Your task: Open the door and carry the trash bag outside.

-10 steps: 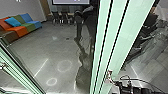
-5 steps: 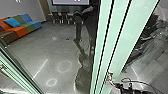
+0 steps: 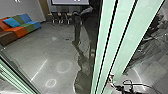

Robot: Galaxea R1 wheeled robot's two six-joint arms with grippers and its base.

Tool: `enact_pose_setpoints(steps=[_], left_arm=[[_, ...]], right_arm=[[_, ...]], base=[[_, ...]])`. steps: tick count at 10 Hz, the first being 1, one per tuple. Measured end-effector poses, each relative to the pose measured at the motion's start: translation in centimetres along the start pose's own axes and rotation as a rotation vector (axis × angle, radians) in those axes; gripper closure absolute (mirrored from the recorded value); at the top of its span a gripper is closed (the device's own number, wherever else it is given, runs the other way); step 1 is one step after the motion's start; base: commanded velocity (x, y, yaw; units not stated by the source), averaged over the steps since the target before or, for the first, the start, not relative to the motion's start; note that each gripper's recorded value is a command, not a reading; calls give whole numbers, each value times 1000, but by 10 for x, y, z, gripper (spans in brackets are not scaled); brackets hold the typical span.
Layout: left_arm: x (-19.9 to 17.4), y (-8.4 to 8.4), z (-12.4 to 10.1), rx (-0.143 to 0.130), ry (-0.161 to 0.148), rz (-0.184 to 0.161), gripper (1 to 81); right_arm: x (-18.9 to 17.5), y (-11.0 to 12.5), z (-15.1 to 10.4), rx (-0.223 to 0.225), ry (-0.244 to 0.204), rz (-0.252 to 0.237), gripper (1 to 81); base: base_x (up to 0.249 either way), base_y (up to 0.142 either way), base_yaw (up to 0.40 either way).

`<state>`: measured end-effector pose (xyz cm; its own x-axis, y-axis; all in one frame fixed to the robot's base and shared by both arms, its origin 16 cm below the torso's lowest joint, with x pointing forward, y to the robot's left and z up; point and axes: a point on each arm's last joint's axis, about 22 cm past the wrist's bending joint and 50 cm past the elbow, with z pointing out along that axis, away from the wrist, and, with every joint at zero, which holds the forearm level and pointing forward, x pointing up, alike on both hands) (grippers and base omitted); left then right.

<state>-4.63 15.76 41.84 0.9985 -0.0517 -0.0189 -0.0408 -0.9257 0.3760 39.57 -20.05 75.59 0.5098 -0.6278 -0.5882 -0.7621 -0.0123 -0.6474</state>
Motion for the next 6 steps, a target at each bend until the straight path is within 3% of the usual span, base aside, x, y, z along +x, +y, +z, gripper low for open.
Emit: enact_pose_setpoints(steps=[2, 6], left_arm=[[-9, 1, 0, -1, -23, -10, 811], [-14, 0, 0, -1, -31, -13, 811]], right_arm=[[-3, -3, -3, 35, -40, 5, 10], [5, -9, -5, 30, -21, 11, 10]], base=[[0, 0, 0], [0, 0, 0]])
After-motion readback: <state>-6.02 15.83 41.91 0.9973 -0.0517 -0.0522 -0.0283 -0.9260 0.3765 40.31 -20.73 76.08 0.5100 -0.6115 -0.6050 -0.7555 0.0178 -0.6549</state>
